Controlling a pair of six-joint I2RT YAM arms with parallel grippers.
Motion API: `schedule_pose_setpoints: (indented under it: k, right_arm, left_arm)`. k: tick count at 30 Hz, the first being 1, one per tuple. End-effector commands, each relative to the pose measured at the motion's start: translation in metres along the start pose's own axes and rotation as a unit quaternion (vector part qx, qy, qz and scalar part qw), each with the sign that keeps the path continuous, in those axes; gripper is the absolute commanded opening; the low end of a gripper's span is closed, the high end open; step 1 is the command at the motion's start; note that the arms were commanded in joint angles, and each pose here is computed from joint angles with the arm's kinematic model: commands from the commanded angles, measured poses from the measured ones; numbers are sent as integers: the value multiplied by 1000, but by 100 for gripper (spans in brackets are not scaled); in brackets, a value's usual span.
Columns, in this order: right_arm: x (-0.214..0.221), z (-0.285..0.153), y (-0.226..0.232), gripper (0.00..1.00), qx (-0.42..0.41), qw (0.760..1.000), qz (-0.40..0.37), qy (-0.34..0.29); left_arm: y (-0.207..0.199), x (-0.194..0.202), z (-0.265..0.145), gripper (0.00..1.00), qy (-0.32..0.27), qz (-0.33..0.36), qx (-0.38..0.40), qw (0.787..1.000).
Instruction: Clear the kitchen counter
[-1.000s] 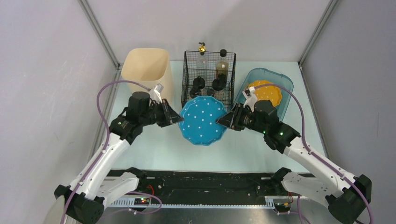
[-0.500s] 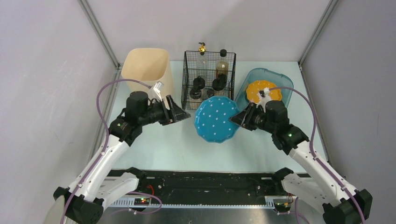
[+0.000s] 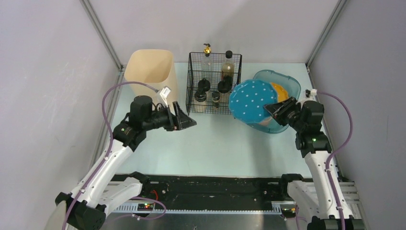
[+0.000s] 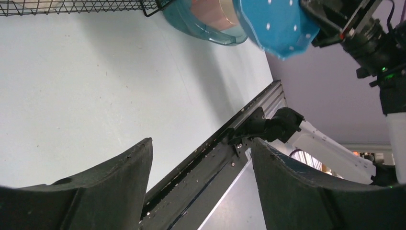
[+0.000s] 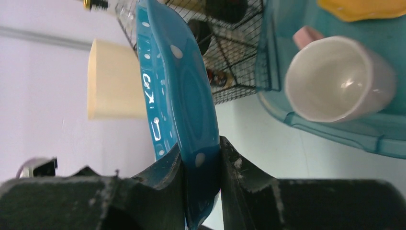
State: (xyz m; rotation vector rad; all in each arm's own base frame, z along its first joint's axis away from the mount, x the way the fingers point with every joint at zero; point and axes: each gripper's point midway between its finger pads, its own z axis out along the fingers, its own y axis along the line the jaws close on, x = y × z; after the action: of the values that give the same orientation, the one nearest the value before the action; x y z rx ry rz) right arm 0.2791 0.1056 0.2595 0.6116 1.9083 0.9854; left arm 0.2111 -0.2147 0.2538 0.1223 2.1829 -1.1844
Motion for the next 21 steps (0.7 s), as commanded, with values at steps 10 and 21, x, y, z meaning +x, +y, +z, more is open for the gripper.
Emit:
schedule_pose_setpoints:
  k: [10,21]
  right_arm:
    - [-101,3,17,0,-3,985,45,-169]
    - [-147,49,-31,0,51,972,118,-195]
  left_arm:
    - [-15,18,-15,100,12,90,63,994]
    - [9,38,-5,100,44,107,53,992]
